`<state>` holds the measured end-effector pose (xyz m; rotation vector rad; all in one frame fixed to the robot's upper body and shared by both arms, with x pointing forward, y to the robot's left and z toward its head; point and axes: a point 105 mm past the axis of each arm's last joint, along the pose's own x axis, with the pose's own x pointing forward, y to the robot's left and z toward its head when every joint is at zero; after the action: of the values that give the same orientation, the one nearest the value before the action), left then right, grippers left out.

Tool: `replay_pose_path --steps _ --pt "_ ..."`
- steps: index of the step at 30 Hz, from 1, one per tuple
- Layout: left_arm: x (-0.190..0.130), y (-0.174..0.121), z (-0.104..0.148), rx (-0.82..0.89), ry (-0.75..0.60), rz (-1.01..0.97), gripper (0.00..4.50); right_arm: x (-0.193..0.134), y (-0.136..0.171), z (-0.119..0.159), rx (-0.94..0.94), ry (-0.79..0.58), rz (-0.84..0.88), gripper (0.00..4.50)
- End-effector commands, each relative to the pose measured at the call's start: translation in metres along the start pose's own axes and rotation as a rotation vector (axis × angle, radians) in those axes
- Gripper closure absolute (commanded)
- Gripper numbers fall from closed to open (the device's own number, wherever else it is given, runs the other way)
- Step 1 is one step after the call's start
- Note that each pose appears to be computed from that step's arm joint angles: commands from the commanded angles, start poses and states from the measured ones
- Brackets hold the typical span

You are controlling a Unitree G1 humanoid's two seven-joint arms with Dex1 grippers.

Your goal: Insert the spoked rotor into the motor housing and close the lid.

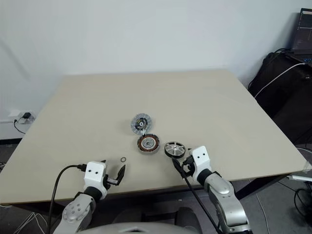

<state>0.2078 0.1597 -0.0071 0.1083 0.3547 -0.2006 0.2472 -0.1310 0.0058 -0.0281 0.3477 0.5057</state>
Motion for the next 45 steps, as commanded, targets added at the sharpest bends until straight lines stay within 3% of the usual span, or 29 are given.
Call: replay_pose_path --steps 1,10,21,34,38,45 --pt "0.002 0.001 0.008 0.011 -0.039 0.010 0.00 0.001 0.001 0.013 -0.024 -0.048 -0.001 0.02" --pt "0.007 0.003 0.007 0.010 -0.036 0.027 0.00 0.001 0.003 0.016 -0.022 -0.053 0.003 0.02" --pt "0.049 -0.003 0.009 0.040 0.012 -0.041 0.00 0.004 0.007 0.019 -0.020 -0.060 0.011 0.02" --pt "0.051 -0.014 -0.022 0.061 0.202 -0.111 0.00 0.002 0.009 0.015 -0.007 -0.057 0.000 0.02" --pt "0.049 -0.013 -0.026 0.090 0.239 -0.102 0.85 0.002 0.008 0.015 -0.005 -0.056 -0.001 0.00" --pt "0.047 -0.014 -0.020 0.039 0.226 -0.105 3.24 0.003 0.007 0.014 -0.002 -0.054 -0.003 0.00"
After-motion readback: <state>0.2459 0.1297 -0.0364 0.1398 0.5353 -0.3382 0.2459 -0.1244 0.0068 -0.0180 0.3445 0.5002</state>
